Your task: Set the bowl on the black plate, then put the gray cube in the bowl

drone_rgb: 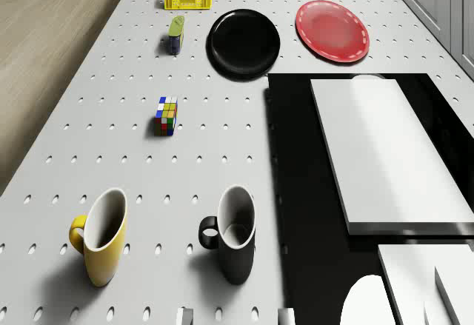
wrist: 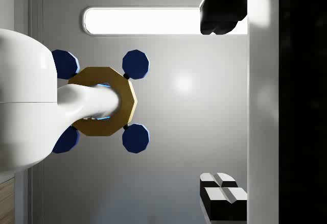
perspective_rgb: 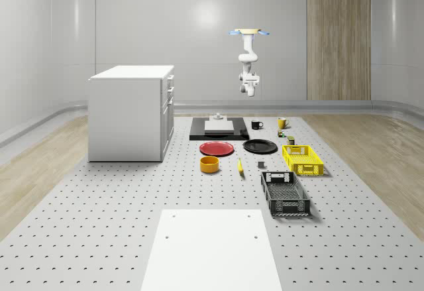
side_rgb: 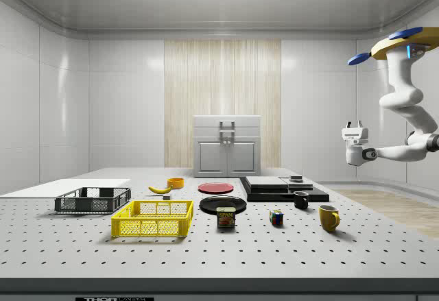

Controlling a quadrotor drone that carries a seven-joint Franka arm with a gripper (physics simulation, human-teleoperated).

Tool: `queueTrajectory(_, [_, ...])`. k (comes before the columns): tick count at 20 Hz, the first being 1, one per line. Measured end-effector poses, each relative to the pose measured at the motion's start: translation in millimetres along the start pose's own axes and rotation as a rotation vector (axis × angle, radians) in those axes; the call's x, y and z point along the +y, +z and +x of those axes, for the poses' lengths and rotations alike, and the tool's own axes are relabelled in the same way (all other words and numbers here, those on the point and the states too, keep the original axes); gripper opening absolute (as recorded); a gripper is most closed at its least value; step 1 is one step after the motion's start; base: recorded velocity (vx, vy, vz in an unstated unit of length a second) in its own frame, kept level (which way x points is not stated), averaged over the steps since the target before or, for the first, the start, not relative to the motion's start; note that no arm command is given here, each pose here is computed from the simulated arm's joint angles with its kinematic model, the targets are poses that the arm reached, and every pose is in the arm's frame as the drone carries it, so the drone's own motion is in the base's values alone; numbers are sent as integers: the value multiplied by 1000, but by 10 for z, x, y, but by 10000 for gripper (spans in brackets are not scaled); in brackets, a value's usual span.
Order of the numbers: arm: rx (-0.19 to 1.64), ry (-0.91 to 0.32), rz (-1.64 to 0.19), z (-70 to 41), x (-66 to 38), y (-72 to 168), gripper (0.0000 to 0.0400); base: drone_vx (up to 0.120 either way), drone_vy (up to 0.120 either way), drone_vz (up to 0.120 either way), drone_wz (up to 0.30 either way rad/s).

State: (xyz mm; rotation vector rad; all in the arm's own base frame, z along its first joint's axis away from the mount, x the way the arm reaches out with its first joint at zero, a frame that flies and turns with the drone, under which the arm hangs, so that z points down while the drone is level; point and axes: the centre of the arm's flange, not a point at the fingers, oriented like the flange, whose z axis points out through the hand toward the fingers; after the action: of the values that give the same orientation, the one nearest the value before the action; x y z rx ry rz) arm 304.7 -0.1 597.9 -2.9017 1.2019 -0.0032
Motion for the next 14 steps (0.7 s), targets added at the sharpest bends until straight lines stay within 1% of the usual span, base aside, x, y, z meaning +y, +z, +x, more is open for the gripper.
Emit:
queueTrajectory(4, [2, 0, 2, -24, 26, -296, 400, 0, 0, 0, 0])
queueTrajectory(8, [4, 0, 4, -19, 20, -557, 400, 0, 0, 0, 0])
queueTrajectory(11, [6, 0, 6, -11, 11, -708, 400, 0, 0, 0, 0])
queueTrajectory(12, [7, 0, 7, -9, 9, -748, 400, 40, -120, 0, 0])
queueTrajectory(14, [8, 0, 8, -6, 6, -810, 400, 120, -120, 0, 0])
